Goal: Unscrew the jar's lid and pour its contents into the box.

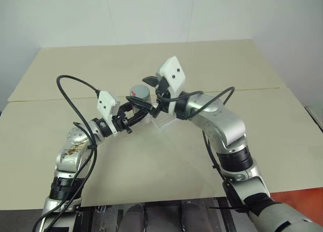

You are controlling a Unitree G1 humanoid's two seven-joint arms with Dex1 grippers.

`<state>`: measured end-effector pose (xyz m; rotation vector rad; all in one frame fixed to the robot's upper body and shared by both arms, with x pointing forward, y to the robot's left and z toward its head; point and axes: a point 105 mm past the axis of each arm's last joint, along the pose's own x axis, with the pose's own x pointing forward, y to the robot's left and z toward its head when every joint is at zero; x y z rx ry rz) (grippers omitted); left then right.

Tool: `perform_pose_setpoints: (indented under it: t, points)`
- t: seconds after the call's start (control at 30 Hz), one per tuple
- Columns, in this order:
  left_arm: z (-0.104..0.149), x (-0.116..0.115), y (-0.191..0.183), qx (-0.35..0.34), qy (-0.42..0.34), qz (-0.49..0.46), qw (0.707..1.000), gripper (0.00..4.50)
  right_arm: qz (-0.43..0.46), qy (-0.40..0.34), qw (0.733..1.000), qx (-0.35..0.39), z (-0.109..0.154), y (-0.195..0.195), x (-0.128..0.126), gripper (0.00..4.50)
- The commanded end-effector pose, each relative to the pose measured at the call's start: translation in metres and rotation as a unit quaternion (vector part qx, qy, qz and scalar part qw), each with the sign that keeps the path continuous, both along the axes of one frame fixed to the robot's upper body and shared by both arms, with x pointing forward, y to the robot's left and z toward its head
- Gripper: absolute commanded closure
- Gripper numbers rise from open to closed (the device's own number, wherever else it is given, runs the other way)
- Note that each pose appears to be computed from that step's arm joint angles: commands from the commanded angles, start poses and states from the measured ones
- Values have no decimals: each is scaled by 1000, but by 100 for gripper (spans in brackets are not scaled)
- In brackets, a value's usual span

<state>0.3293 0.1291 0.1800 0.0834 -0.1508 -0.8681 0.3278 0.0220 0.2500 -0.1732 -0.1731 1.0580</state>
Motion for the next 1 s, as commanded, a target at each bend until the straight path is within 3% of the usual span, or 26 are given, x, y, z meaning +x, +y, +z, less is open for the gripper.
perform_pose_setpoints:
  t: [0.03, 0.13, 0.17, 0.47, 1.0]
  points:
    - [15, -6, 0, -1, -34, -4, 999, 254, 13, -30, 999, 14, 16, 4, -6, 66]
    - [15, -6, -1, -1, -34, -4, 999, 254, 20, -24, 999, 11, 15, 4, -7, 164]
    - [15, -6, -1, -1, -34, -4, 999, 254, 22, -22, 999, 10, 14, 4, -8, 177]
    - [13, -6, 1, 0, -33, -1, 999, 254, 16, -15, 1000, 14, 14, 3, -4, 177]
    - [-20, -9, 4, 25, 20, -24, 999, 254, 32, -21, 998, 56, 42, -4, -13, 177]
